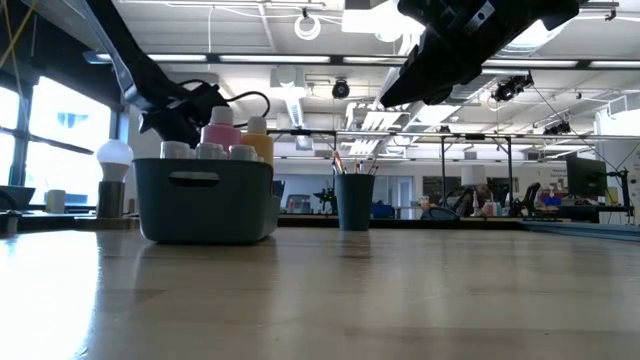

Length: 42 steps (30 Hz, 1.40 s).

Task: Pick & Place Paint Supplies
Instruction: Move the green bin from middle left to the bottom left of the table

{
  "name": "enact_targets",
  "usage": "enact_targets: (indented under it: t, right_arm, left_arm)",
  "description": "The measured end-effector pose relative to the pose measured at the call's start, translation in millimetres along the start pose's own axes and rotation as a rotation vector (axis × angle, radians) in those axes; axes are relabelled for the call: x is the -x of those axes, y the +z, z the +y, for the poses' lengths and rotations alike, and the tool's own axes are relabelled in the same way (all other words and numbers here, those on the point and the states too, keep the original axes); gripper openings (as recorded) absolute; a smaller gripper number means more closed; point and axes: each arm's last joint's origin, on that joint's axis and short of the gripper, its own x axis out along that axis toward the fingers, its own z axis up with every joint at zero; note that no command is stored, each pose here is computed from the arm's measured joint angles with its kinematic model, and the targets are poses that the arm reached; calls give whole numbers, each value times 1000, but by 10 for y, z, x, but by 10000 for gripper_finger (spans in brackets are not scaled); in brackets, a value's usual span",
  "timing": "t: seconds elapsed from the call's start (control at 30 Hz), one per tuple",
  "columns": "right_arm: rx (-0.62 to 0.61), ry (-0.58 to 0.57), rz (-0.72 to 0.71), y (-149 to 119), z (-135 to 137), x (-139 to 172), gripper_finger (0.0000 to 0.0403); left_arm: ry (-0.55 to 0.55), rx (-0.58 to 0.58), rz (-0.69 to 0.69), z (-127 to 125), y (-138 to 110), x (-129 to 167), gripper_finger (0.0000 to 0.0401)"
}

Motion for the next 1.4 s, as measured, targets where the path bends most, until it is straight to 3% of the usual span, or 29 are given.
enact_targets:
  t: [0.27,0.73,1.0,1.4]
  right_arm:
    - [2,-1,18,-17,-2,0,2]
    - [2,-2,21,-21,-2,0,2]
    - [2,-2,21,-21,-2,0,2]
    - [-5,4,22,-21,0,0,2]
  left_arm:
    - [23,32,38,-4,-26,4,0]
    - [-48,63,89,-38,-88,6,0]
    - [-92,26,108,-207,-74,-22,0]
    - [-10,-8,132,-248,-81,-38,0]
